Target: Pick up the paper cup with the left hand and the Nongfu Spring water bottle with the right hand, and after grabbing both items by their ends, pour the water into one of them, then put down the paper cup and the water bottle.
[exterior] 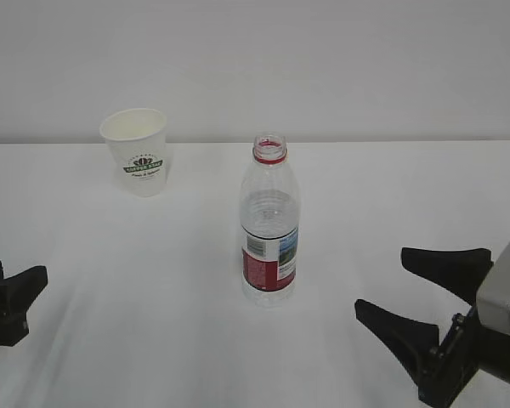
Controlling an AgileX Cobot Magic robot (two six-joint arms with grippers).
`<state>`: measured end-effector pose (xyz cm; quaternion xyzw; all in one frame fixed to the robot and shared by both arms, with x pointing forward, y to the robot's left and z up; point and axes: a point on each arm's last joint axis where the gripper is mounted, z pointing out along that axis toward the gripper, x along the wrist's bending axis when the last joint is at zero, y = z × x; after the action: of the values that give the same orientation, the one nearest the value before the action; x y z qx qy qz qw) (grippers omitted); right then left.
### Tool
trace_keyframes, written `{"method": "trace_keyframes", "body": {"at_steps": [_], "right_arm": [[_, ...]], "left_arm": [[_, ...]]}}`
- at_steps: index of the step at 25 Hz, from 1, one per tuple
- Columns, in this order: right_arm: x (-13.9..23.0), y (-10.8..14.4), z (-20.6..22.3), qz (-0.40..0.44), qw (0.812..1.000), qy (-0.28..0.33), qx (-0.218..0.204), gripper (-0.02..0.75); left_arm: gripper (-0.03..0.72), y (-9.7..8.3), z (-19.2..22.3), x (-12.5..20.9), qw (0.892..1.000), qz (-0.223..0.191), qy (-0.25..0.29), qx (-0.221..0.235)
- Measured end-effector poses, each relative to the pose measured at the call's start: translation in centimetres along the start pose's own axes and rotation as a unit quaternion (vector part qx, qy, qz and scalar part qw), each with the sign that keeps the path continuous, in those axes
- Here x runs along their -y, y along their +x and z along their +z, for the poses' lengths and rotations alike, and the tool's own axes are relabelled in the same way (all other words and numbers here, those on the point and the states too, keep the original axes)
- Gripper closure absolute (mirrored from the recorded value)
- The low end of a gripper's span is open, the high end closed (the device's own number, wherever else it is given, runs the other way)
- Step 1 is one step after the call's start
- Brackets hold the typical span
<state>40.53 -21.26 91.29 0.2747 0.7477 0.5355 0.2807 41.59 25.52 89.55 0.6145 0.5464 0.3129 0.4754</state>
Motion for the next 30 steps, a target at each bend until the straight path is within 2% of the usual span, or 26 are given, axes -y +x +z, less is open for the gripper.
{"method": "trace_keyframes", "body": {"at_steps": [3, 10, 16, 22, 30], "right_arm": [[0.1, -0.3, 0.8, 0.001, 1.0, 0.001, -0.003, 0.077], [1.5, -1.4, 3.9, 0.014, 0.999, 0.027, -0.017, 0.071], [1.4, -2.4, 6.0, 0.023, 0.999, 0.016, -0.02, 0.071], [1.2, -2.8, 8.1, 0.011, 0.998, 0.001, -0.056, 0.073], [1.5, -3.2, 9.5, 0.014, 0.998, -0.001, -0.066, 0.074]], "left_arm": [[0.248, 0.0, 0.0, 0.0, 1.0, 0.001, 0.0, -0.001], [0.256, -0.1, 1.2, -1.2, 1.0, 0.004, -0.028, 0.003], [0.257, -0.2, 1.7, -1.8, 0.999, 0.007, -0.041, 0.004], [0.262, -0.2, 1.7, -1.8, 0.999, 0.007, -0.041, 0.004], [0.272, -0.2, 1.7, -1.8, 0.999, 0.015, -0.041, 0.004]]}}
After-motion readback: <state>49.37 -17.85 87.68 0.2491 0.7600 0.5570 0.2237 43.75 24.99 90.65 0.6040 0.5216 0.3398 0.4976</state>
